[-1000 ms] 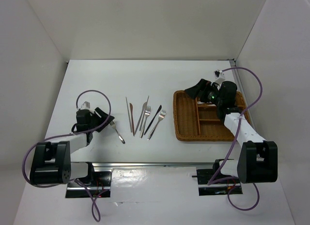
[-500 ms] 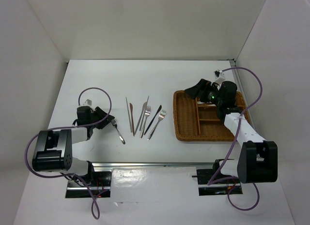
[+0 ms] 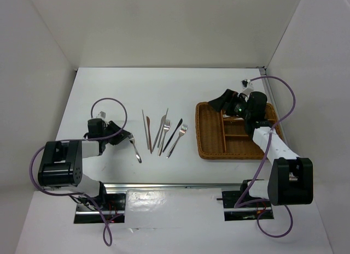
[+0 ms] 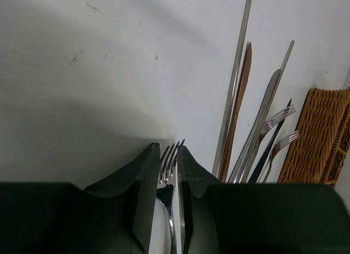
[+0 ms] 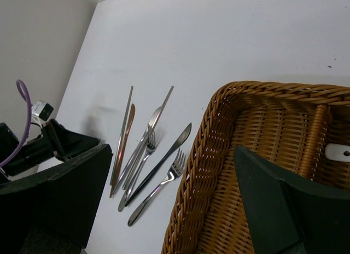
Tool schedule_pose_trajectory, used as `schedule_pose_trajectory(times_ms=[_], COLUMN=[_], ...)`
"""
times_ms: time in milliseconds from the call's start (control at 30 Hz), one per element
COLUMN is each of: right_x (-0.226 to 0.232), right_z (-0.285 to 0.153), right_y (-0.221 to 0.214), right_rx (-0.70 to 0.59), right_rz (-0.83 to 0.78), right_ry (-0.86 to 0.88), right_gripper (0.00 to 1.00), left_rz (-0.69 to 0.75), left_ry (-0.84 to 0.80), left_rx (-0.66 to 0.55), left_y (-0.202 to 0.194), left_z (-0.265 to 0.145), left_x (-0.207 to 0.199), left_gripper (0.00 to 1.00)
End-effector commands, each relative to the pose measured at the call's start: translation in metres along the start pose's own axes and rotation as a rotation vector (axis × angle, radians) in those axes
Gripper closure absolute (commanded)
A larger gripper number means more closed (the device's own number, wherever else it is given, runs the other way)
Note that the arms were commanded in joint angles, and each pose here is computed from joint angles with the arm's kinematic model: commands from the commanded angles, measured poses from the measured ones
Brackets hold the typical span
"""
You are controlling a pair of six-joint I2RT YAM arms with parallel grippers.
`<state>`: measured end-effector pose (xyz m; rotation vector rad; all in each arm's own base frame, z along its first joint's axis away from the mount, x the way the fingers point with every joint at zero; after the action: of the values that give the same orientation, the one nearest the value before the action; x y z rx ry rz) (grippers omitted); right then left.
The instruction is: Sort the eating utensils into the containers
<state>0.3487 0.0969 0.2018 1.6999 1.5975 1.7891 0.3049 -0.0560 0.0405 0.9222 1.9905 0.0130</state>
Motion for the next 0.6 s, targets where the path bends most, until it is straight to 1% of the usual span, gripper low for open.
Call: schedule_pose_trajectory(times_ms=[0, 267, 300, 433, 567], right_x=[0.007, 0.006, 0.006, 0.006, 0.006], right_z=[0.003, 0.003, 0.003, 0.003, 0.004], right_y=[0.016, 0.014, 0.014, 0.014, 0.011], right_rx=[-0.044, -0.037, -0.037, -0.037, -0.025], right_rz=[-0.051, -0.046, -0.046, -0.046, -0.041], right_ry=[0.039, 0.035, 0.035, 0.035, 0.041], right_gripper=[0.00, 0.00, 0.00, 0.00, 0.00], left_rz=[0.009, 0.007, 0.011, 0.015, 0.035], left_ry=[-0.020, -0.042, -0.047, -0.054, -0.070], left_rx=[0.011, 0.041, 0.035, 0.028, 0.013], left_y=[0.002, -0.003, -0.001, 0.000, 0.004], left_z=[0.003, 0.008, 0.009, 0.007, 0.003], left_x=[-0.002, -0.001, -0.002, -0.004, -0.011], left_gripper=[0.67, 0.85, 0.85, 0.91, 0.92])
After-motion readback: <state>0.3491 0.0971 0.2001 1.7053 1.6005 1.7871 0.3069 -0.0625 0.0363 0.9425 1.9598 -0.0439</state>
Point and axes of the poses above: each gripper's point midway between its finger pads, its own z axis out along the fingers, its own x axis along the line the jaws close on, y = z × x, the point moved 3 cm from there along -z, back along the fingers, and after that the axes turned 2 degrees about -z, right-handed, at the moved point
